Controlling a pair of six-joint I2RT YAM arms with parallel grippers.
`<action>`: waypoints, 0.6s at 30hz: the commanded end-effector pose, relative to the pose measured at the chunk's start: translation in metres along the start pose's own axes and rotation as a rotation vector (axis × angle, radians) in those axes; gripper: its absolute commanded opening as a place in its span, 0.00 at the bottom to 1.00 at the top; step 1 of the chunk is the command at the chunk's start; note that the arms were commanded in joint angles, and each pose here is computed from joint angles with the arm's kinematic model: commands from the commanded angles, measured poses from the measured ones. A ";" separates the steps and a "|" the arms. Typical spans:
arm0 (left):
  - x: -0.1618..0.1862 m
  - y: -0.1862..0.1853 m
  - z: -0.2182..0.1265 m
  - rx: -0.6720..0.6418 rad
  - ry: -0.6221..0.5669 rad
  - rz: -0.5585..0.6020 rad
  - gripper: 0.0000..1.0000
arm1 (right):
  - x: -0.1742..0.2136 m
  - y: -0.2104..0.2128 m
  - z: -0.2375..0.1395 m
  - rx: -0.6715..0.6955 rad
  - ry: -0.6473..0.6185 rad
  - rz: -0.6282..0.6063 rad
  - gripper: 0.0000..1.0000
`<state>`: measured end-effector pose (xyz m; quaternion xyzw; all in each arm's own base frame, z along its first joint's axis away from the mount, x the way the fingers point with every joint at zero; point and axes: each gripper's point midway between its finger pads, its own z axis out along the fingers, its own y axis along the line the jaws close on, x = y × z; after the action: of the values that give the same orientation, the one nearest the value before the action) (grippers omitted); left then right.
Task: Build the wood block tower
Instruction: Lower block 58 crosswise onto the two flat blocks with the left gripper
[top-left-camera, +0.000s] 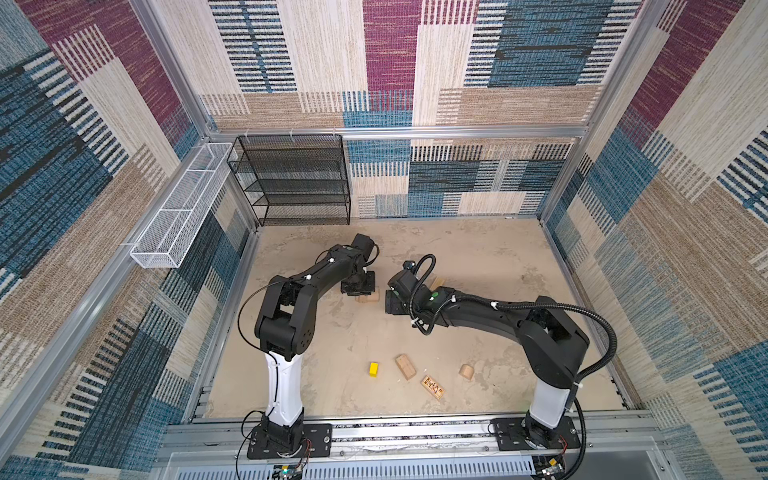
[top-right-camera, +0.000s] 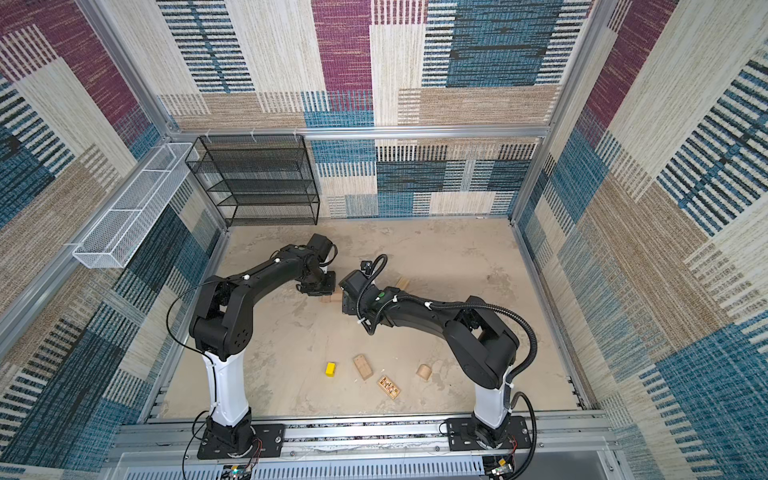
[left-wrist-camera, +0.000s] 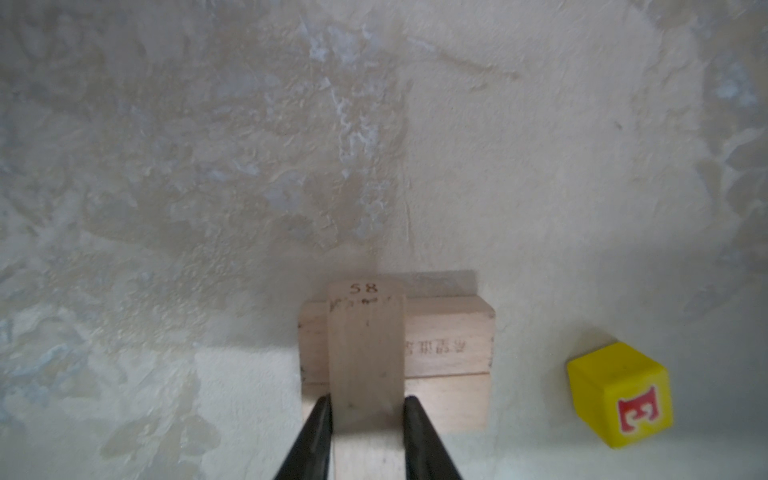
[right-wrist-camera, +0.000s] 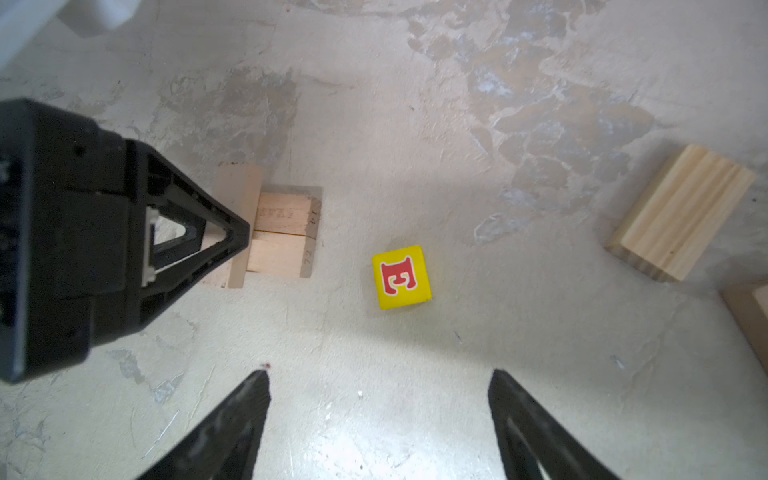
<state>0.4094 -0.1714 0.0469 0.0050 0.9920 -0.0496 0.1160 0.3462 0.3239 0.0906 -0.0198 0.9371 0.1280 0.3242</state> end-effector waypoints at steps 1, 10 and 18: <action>-0.002 0.001 -0.001 -0.007 -0.002 0.017 0.36 | 0.001 0.001 -0.001 -0.006 0.006 -0.011 0.86; -0.002 0.000 -0.002 0.000 -0.003 0.028 0.38 | 0.001 0.002 -0.001 -0.009 0.007 -0.013 0.86; -0.002 -0.001 -0.001 0.003 -0.002 0.035 0.35 | -0.001 0.003 -0.001 -0.011 0.005 -0.014 0.86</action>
<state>0.4108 -0.1720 0.0483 0.0140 0.9916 -0.0494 0.1185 0.3454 0.3249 0.0903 -0.0253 0.9374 0.1290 0.3225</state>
